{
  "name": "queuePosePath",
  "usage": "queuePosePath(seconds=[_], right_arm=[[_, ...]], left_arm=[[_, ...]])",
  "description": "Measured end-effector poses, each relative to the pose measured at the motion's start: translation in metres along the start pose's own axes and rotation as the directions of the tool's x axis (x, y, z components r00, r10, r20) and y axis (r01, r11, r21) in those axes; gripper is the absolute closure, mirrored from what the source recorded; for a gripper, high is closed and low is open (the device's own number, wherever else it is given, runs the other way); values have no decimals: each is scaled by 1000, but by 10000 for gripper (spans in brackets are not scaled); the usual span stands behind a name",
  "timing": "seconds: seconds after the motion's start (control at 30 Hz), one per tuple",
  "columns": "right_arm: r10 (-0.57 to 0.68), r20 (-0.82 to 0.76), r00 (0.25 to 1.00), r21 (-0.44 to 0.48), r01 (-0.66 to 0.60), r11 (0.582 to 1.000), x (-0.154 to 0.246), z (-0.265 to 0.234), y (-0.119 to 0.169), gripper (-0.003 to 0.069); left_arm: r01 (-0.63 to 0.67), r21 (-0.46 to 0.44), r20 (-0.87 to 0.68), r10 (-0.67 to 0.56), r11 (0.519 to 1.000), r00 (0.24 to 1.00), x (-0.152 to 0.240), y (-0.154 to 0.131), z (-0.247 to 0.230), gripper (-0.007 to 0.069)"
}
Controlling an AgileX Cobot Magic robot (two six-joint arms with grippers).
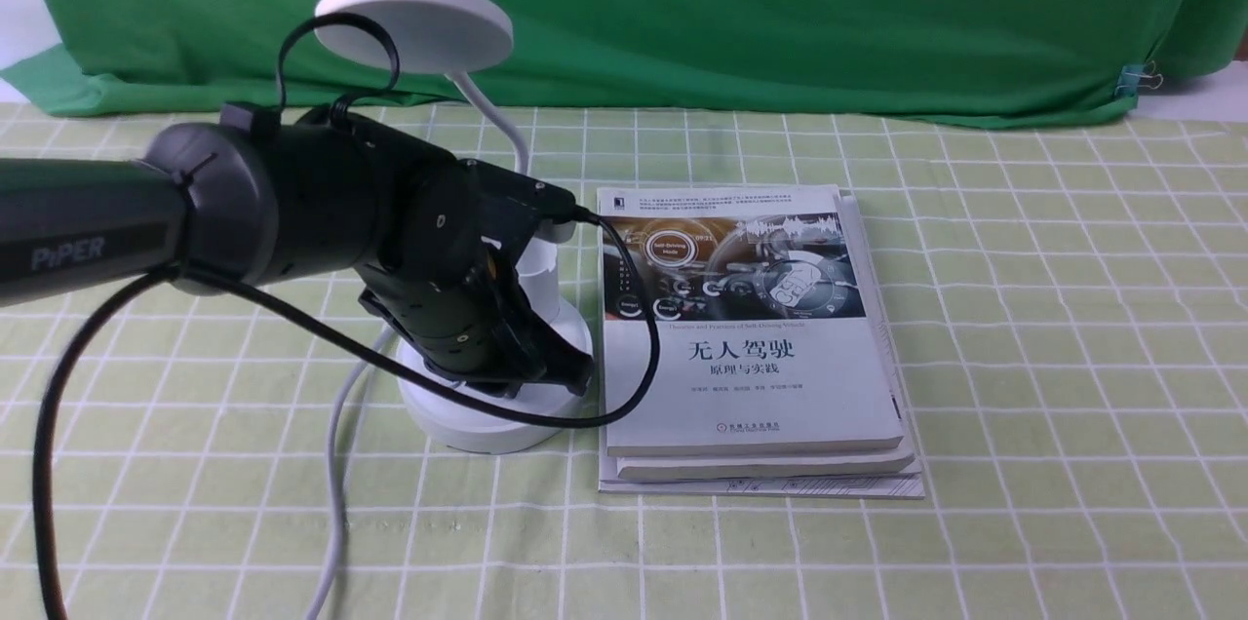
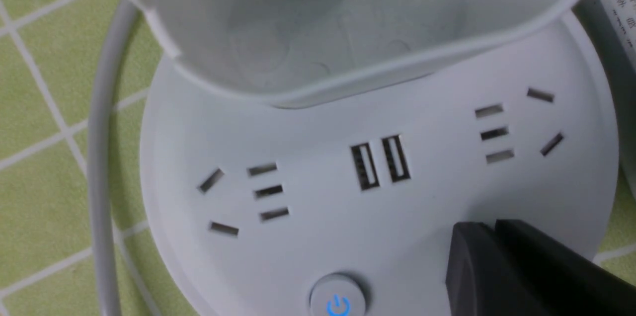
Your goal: Turn on the table lamp on the green coffee tablecloth with your hand.
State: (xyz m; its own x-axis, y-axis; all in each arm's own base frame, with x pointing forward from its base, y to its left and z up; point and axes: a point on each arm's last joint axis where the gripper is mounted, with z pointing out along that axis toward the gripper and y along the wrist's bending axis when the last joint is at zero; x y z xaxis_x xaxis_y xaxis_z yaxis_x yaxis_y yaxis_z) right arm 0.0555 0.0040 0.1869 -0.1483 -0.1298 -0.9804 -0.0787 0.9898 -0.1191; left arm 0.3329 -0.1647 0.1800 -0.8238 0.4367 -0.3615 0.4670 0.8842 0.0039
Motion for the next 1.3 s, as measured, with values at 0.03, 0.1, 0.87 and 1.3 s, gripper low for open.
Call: queuePosePath(seconds=[0.03,0.1,0.87,1.3], right_arm=[[0,0,1000,0,0,1000,0,0,0,417],[0,0,1000,0,0,1000,0,0,0,417],[0,0,1000,0,0,1000,0,0,0,417],[0,0,1000,0,0,1000,0,0,0,417]], left_arm=[[0,0,-1,0,1000,1000,0,0,0,609],[0,0,1,0,1000,1000,0,0,-1,609],[69,57,228,-80,996,970,109,-8,-159,608],[81,122,722,-145,989,677,215,-11,-219,606]])
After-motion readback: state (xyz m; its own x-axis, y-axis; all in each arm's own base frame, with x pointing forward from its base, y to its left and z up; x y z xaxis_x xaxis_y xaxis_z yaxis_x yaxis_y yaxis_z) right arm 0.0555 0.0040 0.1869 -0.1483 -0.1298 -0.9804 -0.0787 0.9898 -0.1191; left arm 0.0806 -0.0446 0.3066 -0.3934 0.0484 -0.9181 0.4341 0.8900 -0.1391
